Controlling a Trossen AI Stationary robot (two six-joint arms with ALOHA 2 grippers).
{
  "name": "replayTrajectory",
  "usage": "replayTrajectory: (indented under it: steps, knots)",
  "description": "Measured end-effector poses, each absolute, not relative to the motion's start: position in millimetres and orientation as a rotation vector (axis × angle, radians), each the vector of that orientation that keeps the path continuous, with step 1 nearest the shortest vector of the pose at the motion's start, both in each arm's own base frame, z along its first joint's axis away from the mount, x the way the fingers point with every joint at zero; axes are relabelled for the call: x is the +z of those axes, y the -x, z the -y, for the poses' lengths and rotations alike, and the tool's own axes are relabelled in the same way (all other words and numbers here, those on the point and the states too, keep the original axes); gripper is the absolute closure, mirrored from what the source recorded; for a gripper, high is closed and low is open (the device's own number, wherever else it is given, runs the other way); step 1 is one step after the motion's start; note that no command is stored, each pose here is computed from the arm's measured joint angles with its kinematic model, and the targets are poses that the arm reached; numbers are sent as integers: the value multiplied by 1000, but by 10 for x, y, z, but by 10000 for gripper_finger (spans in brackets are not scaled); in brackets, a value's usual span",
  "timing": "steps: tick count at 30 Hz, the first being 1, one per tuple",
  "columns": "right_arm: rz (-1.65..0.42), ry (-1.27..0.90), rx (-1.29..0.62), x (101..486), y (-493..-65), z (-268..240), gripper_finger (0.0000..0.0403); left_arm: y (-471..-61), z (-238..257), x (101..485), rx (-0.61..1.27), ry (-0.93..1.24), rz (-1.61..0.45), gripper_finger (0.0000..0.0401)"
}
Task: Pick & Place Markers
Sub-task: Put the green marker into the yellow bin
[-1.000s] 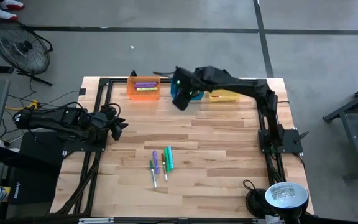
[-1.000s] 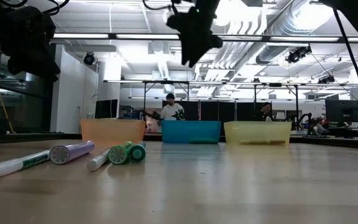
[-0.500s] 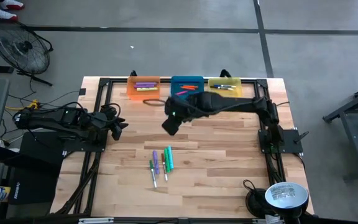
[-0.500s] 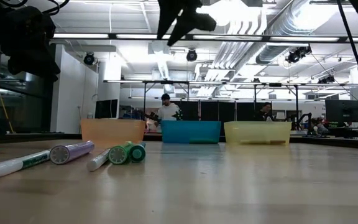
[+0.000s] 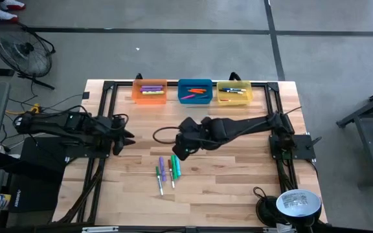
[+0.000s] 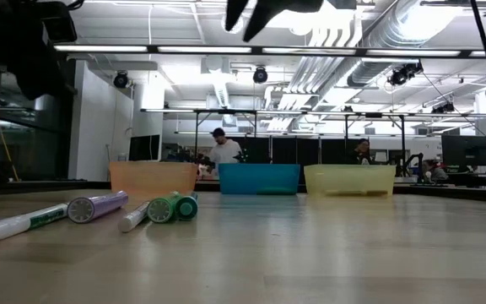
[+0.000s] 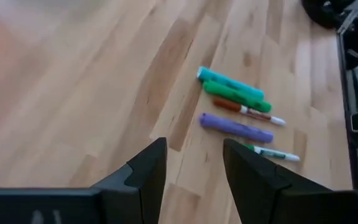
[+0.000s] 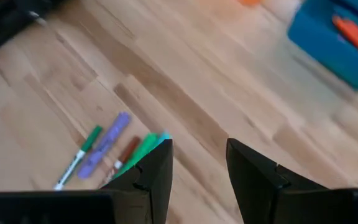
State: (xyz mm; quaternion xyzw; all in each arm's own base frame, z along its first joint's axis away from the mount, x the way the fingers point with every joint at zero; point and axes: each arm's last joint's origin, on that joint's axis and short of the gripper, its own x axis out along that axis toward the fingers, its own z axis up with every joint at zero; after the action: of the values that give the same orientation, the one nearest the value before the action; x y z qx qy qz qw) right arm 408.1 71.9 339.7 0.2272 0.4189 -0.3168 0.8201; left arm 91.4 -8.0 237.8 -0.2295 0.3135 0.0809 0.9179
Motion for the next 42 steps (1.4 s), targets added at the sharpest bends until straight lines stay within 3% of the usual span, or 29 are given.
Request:
replayTrajectory:
  steps: [10, 14, 23, 34, 42]
  knots:
    - [-949, -487, -991, 3331, -3780, -784, 265, -1200, 131, 2239, 249, 677, -794, 245]
    - [-998, -398, -968, 3264, -3780, -762, 265, -1344, 151, 2171, 280, 720, -833, 245]
    - [-1228, -261, -918, 2733, -3638, -616, 265, -1596, 290, 2089, 313, 911, -826, 245]
    - [-1097, -284, -830, 2593, -2969, -470, 265, -1823, 783, 1877, 460, 1233, -770, 245]
    - [-997, -313, -745, 2582, -2497, -367, 265, -2086, 1141, 1855, 572, 1307, -776, 245]
